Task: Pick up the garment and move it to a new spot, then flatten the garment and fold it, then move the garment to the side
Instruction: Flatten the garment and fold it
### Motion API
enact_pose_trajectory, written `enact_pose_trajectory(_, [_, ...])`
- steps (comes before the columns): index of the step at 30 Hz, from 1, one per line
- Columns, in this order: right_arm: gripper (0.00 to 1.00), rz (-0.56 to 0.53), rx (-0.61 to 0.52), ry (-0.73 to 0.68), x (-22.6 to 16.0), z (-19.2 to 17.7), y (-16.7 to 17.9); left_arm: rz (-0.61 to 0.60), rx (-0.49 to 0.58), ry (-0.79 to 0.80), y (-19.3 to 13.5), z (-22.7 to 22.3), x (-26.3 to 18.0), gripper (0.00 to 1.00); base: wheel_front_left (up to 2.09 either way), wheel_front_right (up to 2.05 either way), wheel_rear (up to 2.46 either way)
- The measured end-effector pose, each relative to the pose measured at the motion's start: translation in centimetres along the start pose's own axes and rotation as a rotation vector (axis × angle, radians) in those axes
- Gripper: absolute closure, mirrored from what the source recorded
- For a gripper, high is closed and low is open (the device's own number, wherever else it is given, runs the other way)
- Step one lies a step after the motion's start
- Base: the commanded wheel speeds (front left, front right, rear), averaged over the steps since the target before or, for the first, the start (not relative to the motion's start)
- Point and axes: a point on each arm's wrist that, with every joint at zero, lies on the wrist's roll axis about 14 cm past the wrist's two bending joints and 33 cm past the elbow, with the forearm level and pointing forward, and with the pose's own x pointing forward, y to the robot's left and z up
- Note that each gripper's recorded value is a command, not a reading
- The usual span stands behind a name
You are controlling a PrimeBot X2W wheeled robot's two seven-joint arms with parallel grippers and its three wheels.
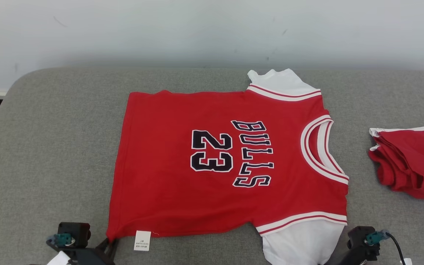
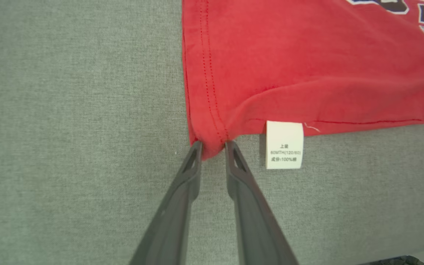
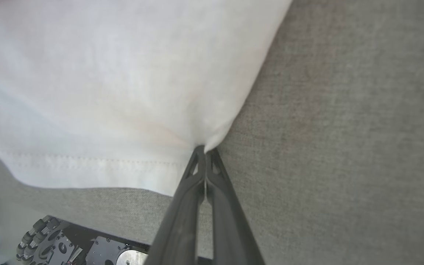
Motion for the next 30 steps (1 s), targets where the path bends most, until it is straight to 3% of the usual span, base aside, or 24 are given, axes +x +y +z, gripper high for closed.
enact_pose_trajectory(2, [1.00, 0.007, -0.002, 0.003, 0.1, 0.0, 0.0, -0.006, 0.002, 0.000, -0.1, 0.0, 0.0, 0.95, 0.00, 0.00, 0.00])
enact_pose_trajectory(3, [1.00, 0.013, -0.005, 0.003, 0.2, 0.0, 0.0, -0.008, 0.002, 0.000, -0.2, 0.0, 0.1, 1.00, 0.00, 0.00, 0.00])
enact_pose_trajectory(11, [1.00, 0.087, 0.042, -0.016, 0.7, 0.1, 0.1, -0.006, -0.007, -0.033, -0.1, 0.6, 0.0, 1.00, 0.00, 0.00, 0.00])
enact_pose_trajectory(19, [1.00, 0.106, 0.051, -0.173, -2.1, 2.0, 1.5, -0.011, -0.039, -0.129, -0.2, 2.7, -0.6, 1.00, 0.00, 0.00, 0.00])
enact_pose_trajectory(25, [1.00, 0.186, 0.064, -0.274, -4.0, 4.1, 4.0, -0.022, -0.051, -0.162, -0.9, 3.0, -1.1, 1.00, 0.00, 0.00, 0.00])
enact_pose_trajectory(30, [1.00, 0.178, 0.071, -0.334, -5.5, 5.2, 3.8, -0.031, -0.047, -0.196, -1.1, 3.9, -1.5, 1.00, 0.00, 0.00, 0.00])
